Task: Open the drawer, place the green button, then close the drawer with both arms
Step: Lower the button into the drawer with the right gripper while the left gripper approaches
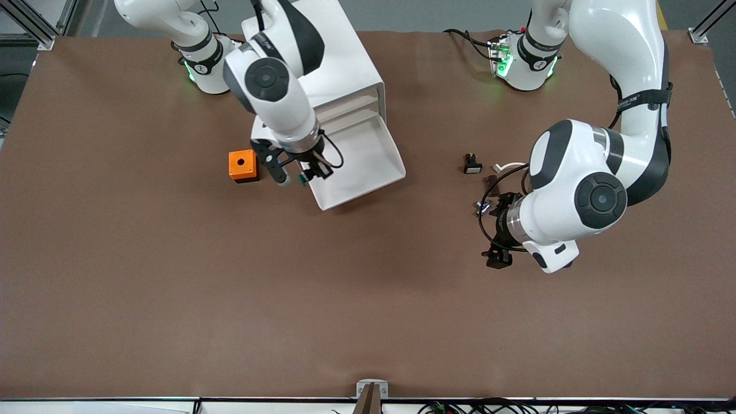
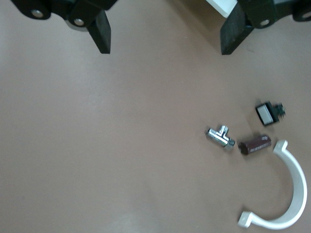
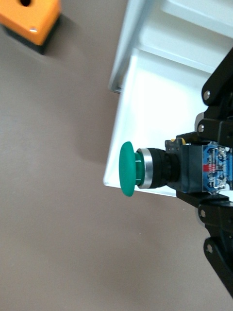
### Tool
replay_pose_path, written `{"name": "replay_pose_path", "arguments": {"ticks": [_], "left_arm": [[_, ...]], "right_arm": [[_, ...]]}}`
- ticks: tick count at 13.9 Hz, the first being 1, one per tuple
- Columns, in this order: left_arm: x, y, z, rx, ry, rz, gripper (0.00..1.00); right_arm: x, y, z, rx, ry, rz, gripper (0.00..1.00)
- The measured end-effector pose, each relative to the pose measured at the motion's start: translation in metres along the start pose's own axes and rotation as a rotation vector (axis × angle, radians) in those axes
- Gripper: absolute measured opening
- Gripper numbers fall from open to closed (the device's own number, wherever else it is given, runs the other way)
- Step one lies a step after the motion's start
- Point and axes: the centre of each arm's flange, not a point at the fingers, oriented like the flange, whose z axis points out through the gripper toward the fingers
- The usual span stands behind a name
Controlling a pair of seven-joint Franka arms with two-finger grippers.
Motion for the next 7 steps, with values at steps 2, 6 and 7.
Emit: {"name": "replay_pose_path", "arguments": {"ticks": [2,6,7], "left_arm": [[0.002,-0.001,0.006,0.013,-0.001,0.088,1.00],[-0.008,0.005,0.033,0.026,0.001,0.279,1.00],[-0.014,0.007,0.042,0.028,0.001,0.319,1.00]], "right_arm": [[-0.021,0.000,0.014,0.001,0.002,0.046,0.41],[-0.053,-0.004,0.048,0.022,0.004,0.118,0.41],[-0.061,-0.005,0.058,0.030,0.003,0.132,0.41]]}}
